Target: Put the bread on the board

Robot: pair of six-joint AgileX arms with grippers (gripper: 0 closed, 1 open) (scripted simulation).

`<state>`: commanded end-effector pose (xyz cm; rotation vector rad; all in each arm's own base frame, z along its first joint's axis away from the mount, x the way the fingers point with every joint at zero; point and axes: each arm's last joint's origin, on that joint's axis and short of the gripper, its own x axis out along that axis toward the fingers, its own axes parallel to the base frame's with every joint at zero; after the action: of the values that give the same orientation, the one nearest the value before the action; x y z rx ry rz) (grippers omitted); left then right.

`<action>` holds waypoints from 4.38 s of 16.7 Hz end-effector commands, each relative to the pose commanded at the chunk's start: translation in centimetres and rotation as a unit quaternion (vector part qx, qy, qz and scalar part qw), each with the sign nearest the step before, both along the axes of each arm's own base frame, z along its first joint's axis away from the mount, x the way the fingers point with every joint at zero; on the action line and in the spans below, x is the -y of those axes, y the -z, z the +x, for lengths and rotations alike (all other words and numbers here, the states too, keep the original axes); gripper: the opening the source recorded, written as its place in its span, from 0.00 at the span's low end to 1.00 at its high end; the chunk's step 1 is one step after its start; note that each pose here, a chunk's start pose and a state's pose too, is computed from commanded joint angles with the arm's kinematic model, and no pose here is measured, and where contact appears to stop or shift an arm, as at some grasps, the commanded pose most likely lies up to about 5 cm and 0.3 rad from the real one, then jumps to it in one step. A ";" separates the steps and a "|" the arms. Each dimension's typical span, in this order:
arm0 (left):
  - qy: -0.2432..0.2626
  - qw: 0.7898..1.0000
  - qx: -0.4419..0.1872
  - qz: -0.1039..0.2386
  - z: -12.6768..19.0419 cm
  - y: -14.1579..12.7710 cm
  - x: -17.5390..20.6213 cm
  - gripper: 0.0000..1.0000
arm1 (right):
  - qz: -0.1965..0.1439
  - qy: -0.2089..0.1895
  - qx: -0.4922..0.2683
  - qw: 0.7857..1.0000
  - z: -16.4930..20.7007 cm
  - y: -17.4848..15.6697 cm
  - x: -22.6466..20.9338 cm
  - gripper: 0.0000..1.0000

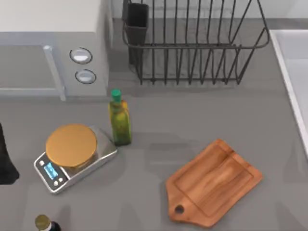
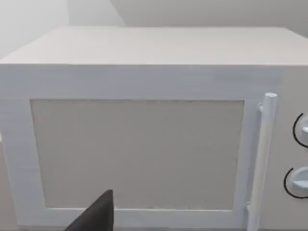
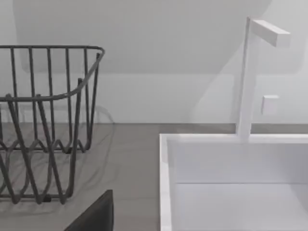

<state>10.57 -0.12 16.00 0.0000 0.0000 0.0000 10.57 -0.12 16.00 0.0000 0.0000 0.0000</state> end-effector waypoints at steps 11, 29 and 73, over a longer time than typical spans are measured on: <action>0.051 0.967 -0.182 0.169 2.0 -2.8 -1.6 1.00 | 0.000 0.000 0.000 1.000 0.0 0.0 0.0 1.00; 0.495 0.830 -0.225 0.128 13.8 5.3 -20.9 1.00 | 0.000 0.000 0.000 1.000 0.0 0.0 0.0 1.00; 0.476 0.867 -0.131 0.072 16.7 13.6 -19.4 0.10 | 0.000 0.000 0.000 1.000 0.0 0.0 0.0 1.00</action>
<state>27.23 19.30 2.39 0.1517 0.2738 -0.9967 10.57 -0.12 16.00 0.0000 0.0000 0.0000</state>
